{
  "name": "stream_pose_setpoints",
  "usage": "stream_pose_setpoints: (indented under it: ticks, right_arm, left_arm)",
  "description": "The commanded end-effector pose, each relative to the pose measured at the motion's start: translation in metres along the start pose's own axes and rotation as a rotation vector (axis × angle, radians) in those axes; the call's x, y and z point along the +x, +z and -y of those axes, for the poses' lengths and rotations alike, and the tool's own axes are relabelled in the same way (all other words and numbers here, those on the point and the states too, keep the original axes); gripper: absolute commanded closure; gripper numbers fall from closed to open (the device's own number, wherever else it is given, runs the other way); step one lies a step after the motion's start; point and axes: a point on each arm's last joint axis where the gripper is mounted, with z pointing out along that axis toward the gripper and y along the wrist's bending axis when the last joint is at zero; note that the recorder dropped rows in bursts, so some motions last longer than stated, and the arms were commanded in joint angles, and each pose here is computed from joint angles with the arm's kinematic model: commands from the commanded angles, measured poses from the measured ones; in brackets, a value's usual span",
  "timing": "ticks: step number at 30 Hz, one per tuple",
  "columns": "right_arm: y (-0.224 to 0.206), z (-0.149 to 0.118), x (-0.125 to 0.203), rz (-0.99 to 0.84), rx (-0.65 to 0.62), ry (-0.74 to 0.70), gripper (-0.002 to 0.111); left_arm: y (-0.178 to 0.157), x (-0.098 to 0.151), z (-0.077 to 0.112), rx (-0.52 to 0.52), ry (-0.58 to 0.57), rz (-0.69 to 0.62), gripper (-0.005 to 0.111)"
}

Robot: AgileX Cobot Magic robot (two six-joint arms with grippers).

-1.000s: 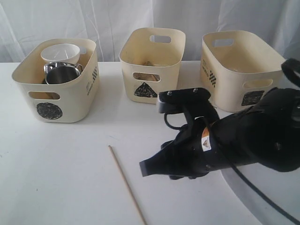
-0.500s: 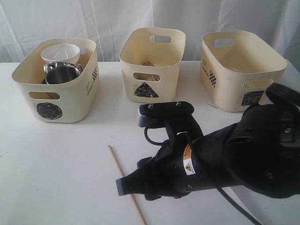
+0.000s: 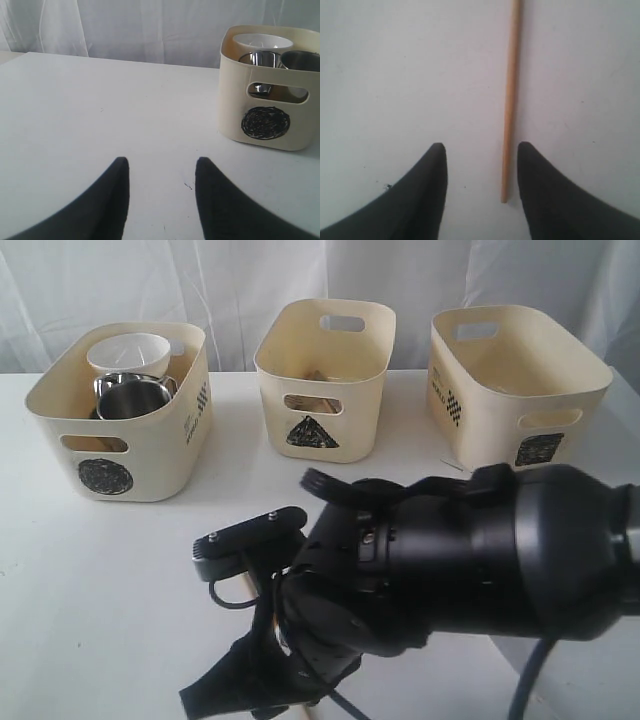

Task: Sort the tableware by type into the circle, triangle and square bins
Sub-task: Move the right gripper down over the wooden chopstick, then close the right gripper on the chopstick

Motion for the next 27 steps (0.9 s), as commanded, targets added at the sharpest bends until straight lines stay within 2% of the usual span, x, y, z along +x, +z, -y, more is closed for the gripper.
stream_pose_setpoints:
  ticks: [1, 8, 17, 27]
  right_arm:
    - [0.0, -0.003, -0.005, -0.048, 0.076, -0.047, 0.066]
    - [-0.001, 0.005, -0.018, -0.089, 0.262, -0.162, 0.061]
    - [-0.002, -0.011, -0.035, -0.048, 0.22, -0.147, 0.06]
    - [0.021, -0.02, -0.033, -0.089, 0.188, -0.186, 0.06]
  left_arm:
    - [0.0, 0.001, 0.0, -0.001, -0.006, 0.002, 0.06]
    - [0.0, 0.001, 0.0, -0.001, -0.006, 0.002, 0.06]
    - [0.0, 0.001, 0.0, -0.001, -0.006, 0.002, 0.06]
    - [0.0, 0.001, 0.0, -0.001, -0.006, 0.002, 0.06]
